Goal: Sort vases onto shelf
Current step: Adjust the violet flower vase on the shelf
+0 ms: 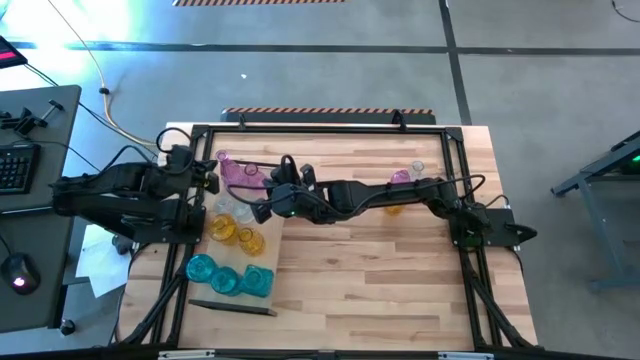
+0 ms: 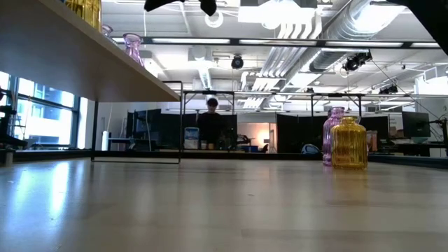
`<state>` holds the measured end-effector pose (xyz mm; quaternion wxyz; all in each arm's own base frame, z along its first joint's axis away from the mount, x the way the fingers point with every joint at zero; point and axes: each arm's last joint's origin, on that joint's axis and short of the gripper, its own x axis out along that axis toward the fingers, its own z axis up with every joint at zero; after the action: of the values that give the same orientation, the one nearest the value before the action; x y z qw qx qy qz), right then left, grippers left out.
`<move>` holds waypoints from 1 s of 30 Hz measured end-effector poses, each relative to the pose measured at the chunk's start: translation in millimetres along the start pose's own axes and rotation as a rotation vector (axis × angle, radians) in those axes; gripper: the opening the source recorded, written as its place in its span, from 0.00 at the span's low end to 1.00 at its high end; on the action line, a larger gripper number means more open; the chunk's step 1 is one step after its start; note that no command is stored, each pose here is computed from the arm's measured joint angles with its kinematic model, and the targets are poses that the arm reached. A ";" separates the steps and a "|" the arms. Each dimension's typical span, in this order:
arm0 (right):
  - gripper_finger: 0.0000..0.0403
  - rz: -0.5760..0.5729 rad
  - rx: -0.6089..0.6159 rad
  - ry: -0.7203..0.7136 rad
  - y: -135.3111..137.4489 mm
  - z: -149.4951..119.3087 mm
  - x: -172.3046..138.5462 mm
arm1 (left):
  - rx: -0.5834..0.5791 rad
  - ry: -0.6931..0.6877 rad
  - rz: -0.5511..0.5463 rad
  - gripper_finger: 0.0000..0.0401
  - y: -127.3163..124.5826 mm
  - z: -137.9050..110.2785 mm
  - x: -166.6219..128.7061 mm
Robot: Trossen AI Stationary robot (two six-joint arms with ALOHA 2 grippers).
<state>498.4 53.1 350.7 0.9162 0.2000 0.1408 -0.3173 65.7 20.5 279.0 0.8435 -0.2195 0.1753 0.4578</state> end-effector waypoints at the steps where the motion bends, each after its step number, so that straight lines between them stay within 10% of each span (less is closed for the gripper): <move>1: 0.00 0.000 -0.001 0.000 0.0 0.0 0.0 | 0.006 0.003 -0.004 0.01 -1.6 0.2 0.8; 30: 0.00 -0.006 -0.031 0.042 -3.6 -2.5 1.4 | 0.061 -0.040 0.016 0.01 -7.8 8.5 0.2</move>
<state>496.8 51.0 347.0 0.9151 0.1919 0.1656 -0.3136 73.3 21.4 287.7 0.8494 -0.1829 0.1742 0.4634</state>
